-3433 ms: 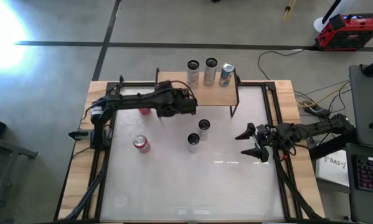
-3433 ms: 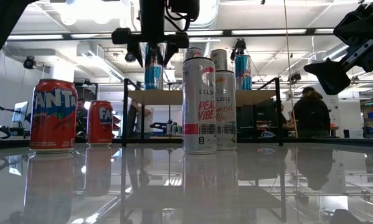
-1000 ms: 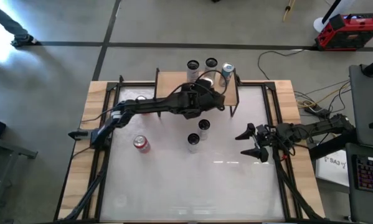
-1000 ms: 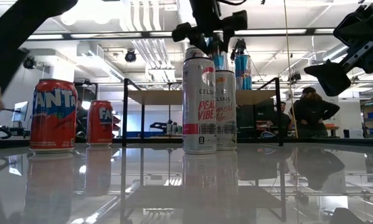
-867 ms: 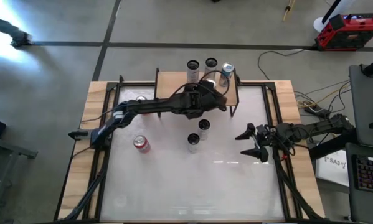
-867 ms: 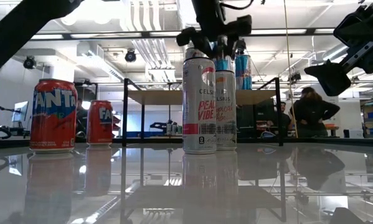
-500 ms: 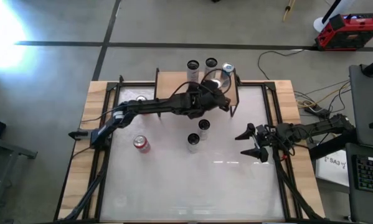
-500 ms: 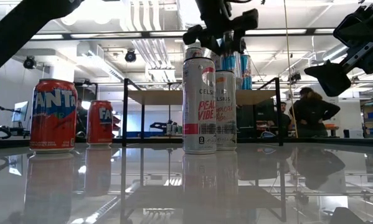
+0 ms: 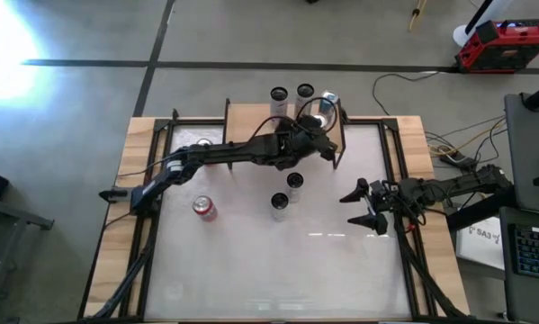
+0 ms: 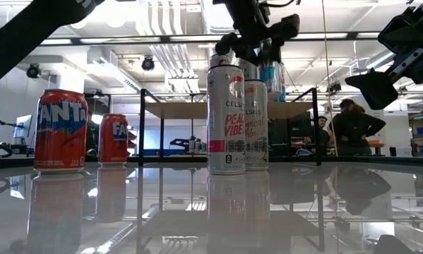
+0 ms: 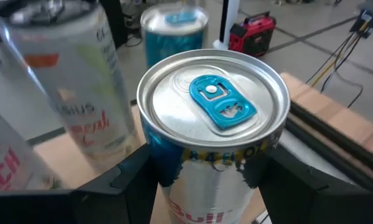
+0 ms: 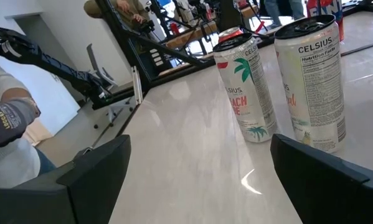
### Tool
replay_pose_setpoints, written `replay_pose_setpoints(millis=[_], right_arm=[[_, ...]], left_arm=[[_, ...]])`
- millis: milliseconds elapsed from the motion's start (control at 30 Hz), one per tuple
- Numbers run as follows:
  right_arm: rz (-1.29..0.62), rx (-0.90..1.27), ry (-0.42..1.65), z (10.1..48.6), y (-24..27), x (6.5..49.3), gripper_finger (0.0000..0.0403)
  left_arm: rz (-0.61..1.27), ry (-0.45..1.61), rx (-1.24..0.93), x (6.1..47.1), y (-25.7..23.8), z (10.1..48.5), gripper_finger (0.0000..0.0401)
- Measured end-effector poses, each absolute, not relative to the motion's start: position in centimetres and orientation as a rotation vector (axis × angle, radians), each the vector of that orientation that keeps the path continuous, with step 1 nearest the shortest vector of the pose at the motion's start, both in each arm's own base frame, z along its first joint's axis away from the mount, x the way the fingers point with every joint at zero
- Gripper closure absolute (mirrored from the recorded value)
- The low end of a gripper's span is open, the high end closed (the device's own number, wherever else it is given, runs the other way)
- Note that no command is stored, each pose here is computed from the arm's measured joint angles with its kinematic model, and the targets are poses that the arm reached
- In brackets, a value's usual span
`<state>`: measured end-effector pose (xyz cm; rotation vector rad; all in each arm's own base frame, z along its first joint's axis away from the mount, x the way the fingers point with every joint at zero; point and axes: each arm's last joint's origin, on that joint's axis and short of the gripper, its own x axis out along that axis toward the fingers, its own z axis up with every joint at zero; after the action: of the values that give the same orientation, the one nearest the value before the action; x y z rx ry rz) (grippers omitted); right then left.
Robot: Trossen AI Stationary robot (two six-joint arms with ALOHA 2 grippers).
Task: Place canned beverage on shelf
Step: Put the blue soda can on the shelf aligned with the other blue soda can
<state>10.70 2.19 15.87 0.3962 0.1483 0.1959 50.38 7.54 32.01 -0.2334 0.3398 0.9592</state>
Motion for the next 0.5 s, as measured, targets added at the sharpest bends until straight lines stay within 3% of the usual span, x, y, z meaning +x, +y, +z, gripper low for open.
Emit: replay_pose_setpoints(millis=[500], right_arm=[[0.196,0.396,0.148,15.9,2.2,10.7,0.0033]], left_arm=[[0.909,0.323,-0.218,50.9,8.8,32.0,0.0188]])
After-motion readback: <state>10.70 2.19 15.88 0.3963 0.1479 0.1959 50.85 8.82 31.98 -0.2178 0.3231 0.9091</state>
